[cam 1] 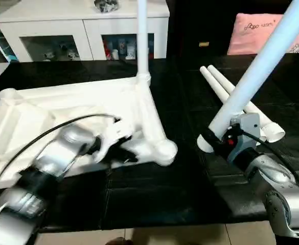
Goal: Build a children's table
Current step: Move table base
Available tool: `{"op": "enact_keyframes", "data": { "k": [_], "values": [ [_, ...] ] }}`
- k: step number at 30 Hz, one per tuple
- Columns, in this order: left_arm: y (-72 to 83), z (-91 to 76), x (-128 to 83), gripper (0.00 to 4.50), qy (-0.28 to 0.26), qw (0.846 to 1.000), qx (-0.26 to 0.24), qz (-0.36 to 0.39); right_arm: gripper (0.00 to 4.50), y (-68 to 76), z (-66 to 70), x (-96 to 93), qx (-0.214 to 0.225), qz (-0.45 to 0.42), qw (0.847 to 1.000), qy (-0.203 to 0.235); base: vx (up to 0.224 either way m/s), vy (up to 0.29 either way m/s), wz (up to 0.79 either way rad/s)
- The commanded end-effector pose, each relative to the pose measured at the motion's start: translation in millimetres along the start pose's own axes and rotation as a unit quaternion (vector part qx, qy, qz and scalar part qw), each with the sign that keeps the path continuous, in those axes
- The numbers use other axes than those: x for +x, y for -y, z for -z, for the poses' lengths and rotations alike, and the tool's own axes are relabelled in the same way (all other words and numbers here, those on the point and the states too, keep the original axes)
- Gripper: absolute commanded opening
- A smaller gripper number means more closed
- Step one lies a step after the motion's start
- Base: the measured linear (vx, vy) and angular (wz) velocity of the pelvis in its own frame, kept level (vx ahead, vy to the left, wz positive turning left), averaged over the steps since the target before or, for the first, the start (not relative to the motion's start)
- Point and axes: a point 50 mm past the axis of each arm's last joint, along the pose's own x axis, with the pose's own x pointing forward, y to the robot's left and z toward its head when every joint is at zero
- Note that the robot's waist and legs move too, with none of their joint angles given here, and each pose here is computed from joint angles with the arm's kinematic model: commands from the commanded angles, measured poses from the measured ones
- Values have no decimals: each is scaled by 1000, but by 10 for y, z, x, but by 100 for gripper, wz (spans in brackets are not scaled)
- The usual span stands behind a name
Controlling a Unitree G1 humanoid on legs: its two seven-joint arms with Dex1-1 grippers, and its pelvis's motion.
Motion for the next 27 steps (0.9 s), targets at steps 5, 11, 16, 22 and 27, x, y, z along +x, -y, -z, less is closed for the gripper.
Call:
{"op": "enact_keyframes", "data": {
  "k": [5, 11, 16, 22, 27],
  "values": [
    [82, -47, 37, 0, 30, 999, -17, -30, 196, -78, 4, 44, 1, -21, 1000, 5, 0, 0, 0],
    [42, -103, 143, 0, 35, 998, -11, -56, 196, -70, -10, 46, -3, -22, 1000, 5, 0, 0, 0],
    [20, -123, 212, 0, 28, 997, 7, -76, 196, -37, -19, 25, -7, -13, 1000, 6, 0, 0, 0],
    [-12, -143, 189, 61, 33, 996, 13, -87, 196, -39, -3, 5, -4, -6, 1000, 6, 0, 0, 0],
    [-11, -135, 157, 92, 39, 996, 11, -85, 196, -50, 0, 5, -3, -7, 1000, 5, 0, 0, 0]
  ]
}}
